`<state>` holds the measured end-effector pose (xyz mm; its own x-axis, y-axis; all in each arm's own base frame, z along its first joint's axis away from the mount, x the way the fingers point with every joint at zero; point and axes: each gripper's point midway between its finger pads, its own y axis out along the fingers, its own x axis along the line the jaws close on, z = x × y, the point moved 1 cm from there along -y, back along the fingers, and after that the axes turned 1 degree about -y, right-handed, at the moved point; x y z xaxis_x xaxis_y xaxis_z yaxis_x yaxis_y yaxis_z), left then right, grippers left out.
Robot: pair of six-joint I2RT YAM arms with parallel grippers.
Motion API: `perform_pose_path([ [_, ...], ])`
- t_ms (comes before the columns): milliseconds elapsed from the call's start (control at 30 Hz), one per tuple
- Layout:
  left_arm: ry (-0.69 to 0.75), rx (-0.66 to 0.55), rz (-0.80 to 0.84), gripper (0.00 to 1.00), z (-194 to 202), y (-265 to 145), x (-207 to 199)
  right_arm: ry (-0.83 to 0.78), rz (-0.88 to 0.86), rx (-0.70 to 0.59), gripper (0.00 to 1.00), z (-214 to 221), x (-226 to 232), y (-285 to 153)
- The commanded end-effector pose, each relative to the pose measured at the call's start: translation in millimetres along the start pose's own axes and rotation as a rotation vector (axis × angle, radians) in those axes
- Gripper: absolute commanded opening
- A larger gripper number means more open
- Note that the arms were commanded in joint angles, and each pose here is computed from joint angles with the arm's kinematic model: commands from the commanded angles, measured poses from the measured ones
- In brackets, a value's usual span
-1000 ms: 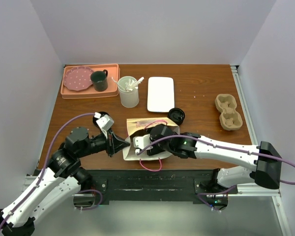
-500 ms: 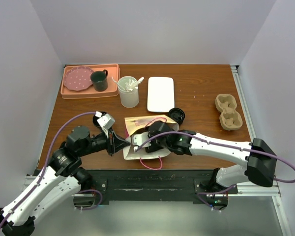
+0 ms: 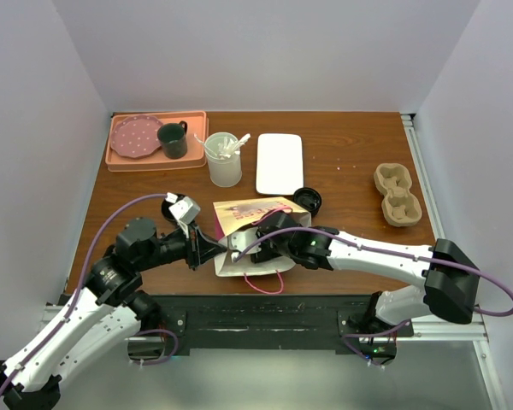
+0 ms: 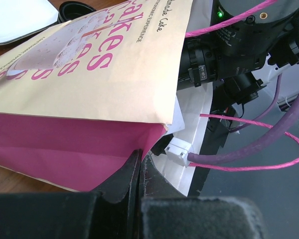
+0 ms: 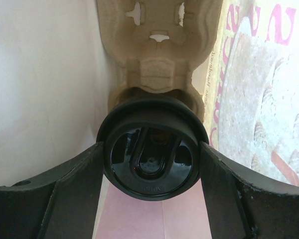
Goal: Pack the takeout coffee
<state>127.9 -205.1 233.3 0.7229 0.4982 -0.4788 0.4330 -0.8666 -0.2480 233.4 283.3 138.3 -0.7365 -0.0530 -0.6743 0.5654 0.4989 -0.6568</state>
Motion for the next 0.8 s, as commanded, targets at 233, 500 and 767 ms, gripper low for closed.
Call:
perform_pose_path([
  [233,0.005,-0.046,0.051,0.0,-19,-6,-17,0.039,0.036,0.034,0.66,14,-4,0],
  [500,-0.004,-0.052,0.05,0.0,-22,-7,-18,0.045,0.048,0.029,0.8,11,-10,-5],
  [767,-0.023,-0.06,0.042,0.0,-28,-8,-20,0.056,0.028,0.008,0.88,6,-14,-17],
])
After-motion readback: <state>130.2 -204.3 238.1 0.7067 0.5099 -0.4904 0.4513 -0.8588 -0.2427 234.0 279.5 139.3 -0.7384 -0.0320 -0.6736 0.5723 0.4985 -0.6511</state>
